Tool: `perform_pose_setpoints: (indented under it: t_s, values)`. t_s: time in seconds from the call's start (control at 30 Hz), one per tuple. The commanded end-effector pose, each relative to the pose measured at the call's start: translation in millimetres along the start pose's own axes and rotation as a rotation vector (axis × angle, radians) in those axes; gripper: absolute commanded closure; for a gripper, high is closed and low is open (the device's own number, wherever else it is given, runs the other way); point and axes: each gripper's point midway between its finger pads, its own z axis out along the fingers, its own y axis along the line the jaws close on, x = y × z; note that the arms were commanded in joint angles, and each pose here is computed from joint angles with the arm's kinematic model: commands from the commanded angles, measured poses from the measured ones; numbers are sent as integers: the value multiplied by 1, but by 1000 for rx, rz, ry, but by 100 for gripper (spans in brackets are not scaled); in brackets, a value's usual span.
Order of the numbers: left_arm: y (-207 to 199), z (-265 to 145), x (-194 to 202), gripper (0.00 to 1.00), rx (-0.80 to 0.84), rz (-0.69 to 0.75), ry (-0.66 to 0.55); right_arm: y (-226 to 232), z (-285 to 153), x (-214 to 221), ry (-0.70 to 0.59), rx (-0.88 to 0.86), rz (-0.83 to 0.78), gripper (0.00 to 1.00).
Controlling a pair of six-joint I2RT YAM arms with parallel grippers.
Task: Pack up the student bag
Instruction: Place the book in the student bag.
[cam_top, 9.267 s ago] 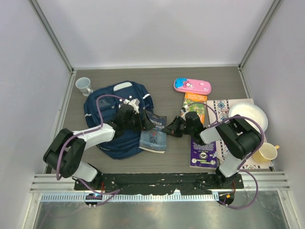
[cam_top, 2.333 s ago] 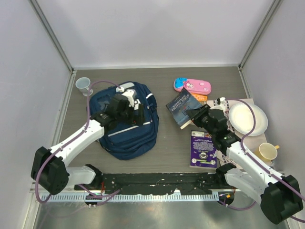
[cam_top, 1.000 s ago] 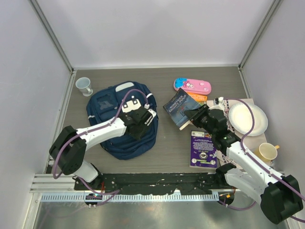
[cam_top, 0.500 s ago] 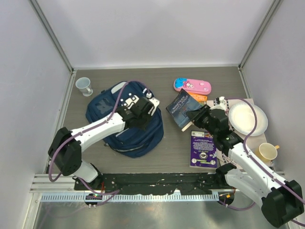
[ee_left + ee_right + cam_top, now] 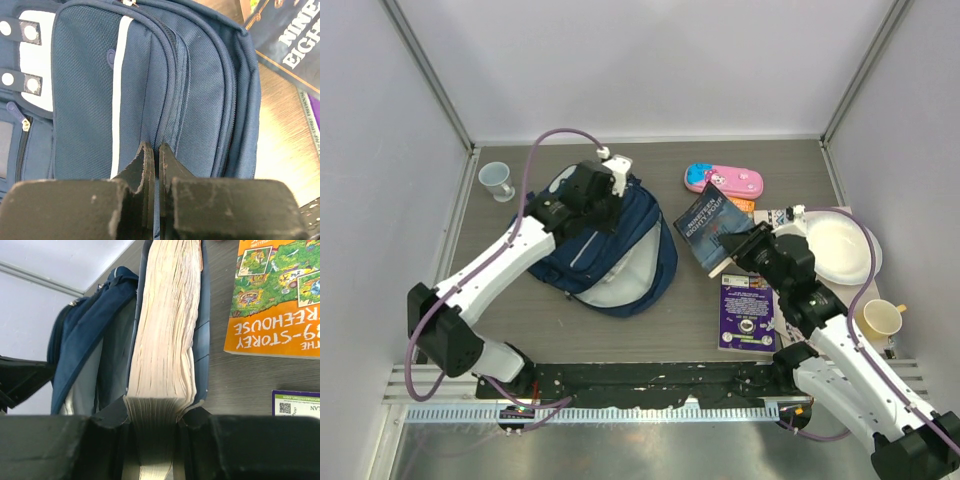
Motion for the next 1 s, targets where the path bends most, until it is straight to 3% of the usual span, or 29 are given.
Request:
perform_pose_setpoints:
  t_s: [0.0,0.27,0.7,0.97]
  values:
    - [11,-39,-50,100,107,-94,-225,66,-19,-21,-14,-252,27,99]
    - [-3,-45,-59,100,208,-118,-261,115,-48,3,161,-554,168,99]
    - [-8,-50,-83,100,244,-212,-360,89,-24,29,227,-497,261,99]
    - [-16,-50,-82,100,289,-218,-355,83,-4,36,229,-479,237,99]
